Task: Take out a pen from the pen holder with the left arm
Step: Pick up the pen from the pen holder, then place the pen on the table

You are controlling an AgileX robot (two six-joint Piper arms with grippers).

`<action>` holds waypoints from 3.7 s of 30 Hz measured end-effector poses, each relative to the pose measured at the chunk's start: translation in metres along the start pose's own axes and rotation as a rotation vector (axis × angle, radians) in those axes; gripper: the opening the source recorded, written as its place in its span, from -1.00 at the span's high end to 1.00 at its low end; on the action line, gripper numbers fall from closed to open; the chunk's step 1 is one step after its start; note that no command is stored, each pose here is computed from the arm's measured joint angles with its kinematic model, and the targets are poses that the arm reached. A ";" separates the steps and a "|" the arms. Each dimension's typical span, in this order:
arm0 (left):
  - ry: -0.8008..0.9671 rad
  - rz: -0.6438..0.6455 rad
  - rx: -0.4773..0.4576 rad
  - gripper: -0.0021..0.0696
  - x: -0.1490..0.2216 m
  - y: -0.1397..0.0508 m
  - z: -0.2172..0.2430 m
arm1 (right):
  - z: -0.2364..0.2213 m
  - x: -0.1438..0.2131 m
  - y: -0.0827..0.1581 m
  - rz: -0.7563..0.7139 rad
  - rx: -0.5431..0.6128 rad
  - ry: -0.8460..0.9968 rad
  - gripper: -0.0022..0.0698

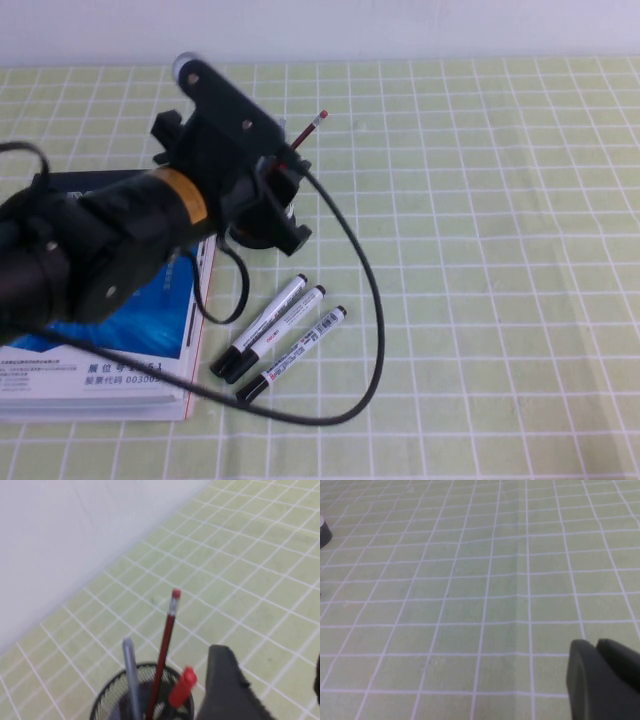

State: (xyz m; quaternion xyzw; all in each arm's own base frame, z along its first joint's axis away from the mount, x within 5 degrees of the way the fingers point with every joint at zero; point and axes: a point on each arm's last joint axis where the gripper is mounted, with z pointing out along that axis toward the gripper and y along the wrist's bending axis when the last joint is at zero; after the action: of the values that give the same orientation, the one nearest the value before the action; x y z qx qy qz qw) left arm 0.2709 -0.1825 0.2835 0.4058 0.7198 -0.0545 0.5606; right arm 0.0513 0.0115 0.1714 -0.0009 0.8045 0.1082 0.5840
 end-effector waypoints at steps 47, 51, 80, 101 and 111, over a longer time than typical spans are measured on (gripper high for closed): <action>0.035 0.110 -0.019 0.18 0.014 0.026 0.144 | 0.000 0.000 0.000 0.000 0.000 0.000 0.98; 0.031 0.110 -0.019 0.33 0.014 0.025 0.144 | 0.000 0.000 0.000 0.000 0.000 0.000 0.98; -0.022 0.132 -0.046 0.93 -0.006 0.034 0.129 | 0.000 0.000 0.000 0.000 0.000 0.000 0.98; -0.155 -0.026 -0.136 0.93 -0.094 0.057 0.023 | 0.000 0.000 0.000 0.000 0.000 0.000 0.98; -0.008 -0.073 -0.010 0.93 -0.123 0.012 -0.042 | 0.000 0.000 0.000 0.000 0.000 0.000 0.98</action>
State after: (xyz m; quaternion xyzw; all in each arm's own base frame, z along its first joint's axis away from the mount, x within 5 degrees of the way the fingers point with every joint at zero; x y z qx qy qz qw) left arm 0.2519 -0.2168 0.4077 0.3761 0.7323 -0.0730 0.5630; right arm 0.0513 0.0115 0.1714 -0.0009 0.8045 0.1082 0.5840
